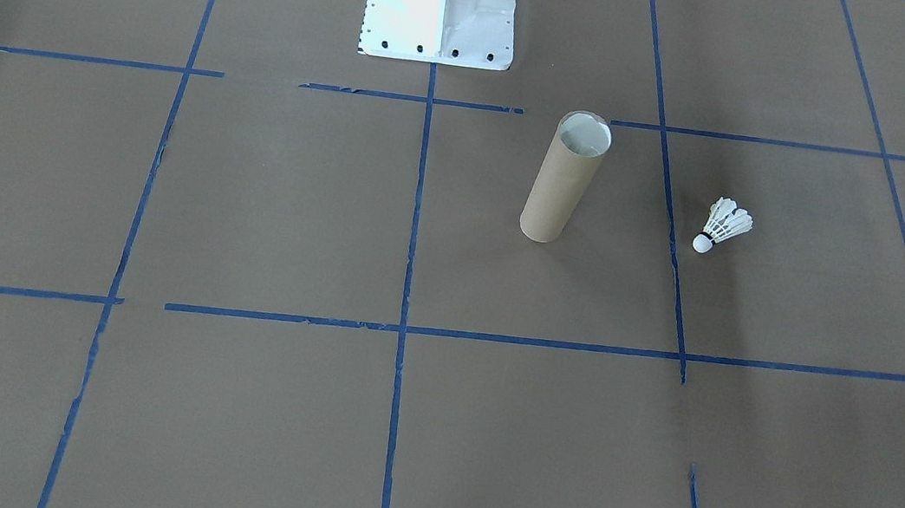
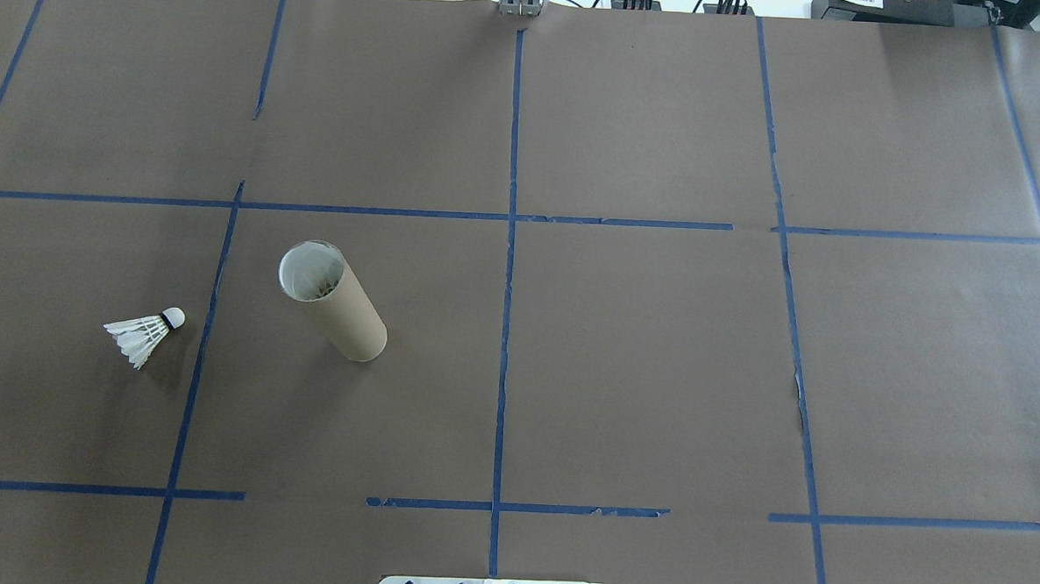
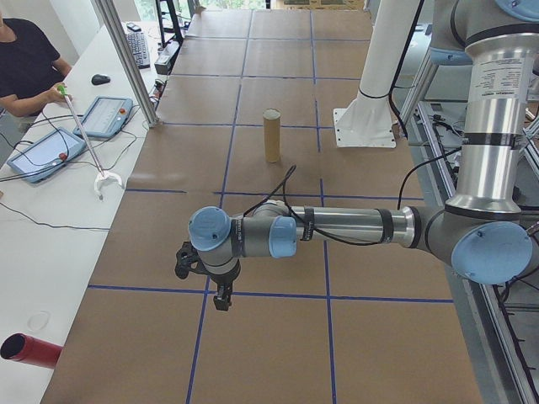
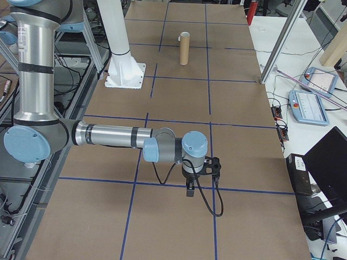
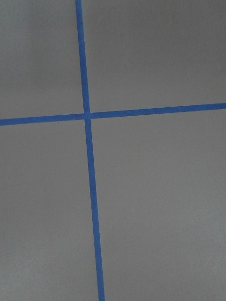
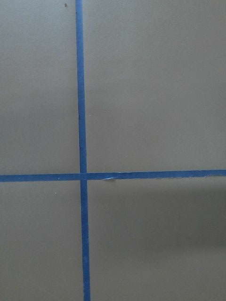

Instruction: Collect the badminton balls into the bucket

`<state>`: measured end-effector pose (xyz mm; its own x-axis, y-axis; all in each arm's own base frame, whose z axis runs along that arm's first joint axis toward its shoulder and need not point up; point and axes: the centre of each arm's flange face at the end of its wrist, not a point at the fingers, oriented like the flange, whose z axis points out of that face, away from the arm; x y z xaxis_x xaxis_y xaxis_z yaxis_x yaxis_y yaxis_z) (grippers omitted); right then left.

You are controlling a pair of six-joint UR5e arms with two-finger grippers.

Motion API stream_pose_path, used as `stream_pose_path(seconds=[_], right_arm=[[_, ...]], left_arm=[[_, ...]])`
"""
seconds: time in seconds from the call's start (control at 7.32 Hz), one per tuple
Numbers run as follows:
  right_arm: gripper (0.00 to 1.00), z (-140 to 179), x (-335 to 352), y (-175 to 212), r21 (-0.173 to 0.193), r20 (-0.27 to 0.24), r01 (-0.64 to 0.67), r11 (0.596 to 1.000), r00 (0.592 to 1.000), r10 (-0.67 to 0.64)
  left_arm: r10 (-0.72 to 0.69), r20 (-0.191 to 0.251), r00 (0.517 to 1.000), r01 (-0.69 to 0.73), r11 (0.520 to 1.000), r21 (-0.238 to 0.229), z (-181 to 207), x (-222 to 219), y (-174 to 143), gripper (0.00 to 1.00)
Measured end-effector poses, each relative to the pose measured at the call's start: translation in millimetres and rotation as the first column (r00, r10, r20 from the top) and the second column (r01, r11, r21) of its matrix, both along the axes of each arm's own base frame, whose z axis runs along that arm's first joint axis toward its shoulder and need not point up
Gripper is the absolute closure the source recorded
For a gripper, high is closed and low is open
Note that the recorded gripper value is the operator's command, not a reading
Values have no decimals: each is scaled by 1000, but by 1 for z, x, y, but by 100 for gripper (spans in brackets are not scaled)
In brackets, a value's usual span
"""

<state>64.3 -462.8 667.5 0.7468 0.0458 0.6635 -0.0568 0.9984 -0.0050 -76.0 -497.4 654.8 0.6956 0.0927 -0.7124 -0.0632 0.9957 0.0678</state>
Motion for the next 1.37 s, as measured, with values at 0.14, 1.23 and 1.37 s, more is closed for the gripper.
stream_pose_path(seconds=[0.14, 1.23, 1.37], right_arm=[[0, 0, 0, 0, 0, 0, 0, 1000, 1000, 0], [0, 0, 0, 0, 0, 0, 0, 1000, 1000, 0], [0, 0, 0, 0, 0, 0, 0, 1000, 1000, 0]], left_arm=[[5, 0, 1000, -5, 1000, 3, 0, 2, -1, 0], [-183, -55, 982, 184, 983, 17, -144, 51, -31, 0], [-192, -88, 977, 194, 981, 13, -157, 67, -30, 0]])
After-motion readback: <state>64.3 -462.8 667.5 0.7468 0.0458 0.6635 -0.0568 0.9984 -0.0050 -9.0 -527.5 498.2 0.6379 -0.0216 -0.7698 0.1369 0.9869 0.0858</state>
